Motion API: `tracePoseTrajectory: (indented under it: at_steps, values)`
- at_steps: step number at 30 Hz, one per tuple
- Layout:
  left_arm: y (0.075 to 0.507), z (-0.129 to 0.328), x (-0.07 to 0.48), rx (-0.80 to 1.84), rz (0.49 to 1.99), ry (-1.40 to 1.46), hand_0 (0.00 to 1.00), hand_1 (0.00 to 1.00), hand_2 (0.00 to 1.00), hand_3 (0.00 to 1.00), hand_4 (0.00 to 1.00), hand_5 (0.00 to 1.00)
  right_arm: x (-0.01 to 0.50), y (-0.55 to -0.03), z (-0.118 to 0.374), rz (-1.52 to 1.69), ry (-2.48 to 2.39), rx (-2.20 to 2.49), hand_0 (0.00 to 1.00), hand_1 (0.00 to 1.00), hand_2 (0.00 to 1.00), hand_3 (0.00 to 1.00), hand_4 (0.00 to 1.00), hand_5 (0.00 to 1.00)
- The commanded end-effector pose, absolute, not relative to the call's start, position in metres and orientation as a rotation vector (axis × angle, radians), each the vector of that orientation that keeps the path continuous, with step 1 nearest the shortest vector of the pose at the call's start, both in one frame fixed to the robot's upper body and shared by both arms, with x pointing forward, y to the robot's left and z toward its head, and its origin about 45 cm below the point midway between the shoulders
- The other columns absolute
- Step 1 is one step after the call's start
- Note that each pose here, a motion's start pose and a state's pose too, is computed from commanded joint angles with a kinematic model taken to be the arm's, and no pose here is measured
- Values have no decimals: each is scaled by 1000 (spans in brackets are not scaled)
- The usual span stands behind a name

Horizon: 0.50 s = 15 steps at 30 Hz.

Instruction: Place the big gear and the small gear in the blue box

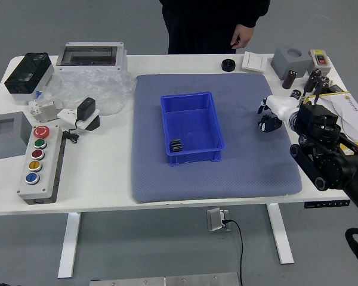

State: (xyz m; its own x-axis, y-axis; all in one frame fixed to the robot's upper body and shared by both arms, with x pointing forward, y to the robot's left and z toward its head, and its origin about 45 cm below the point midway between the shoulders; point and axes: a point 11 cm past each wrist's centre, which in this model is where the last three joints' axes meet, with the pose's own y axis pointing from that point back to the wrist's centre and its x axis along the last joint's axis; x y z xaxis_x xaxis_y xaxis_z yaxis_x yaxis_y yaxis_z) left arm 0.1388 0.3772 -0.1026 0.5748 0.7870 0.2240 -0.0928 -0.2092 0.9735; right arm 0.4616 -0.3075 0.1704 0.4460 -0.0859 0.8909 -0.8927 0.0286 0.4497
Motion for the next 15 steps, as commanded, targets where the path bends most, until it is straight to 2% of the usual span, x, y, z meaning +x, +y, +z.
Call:
tracePoseTrajectory:
  at_steps: [12, 15]
  values:
    - [375, -103, 139, 1584, 893, 600, 791, 760, 756, 679, 551, 254, 462, -314, 161, 741, -950, 1412, 799, 728, 795, 696, 599, 179]
    - [374, -103, 139, 1583, 891, 599, 791, 760, 755, 678, 551, 254, 463, -314, 160, 743, -958, 1408, 781, 704, 773, 687, 590, 175]
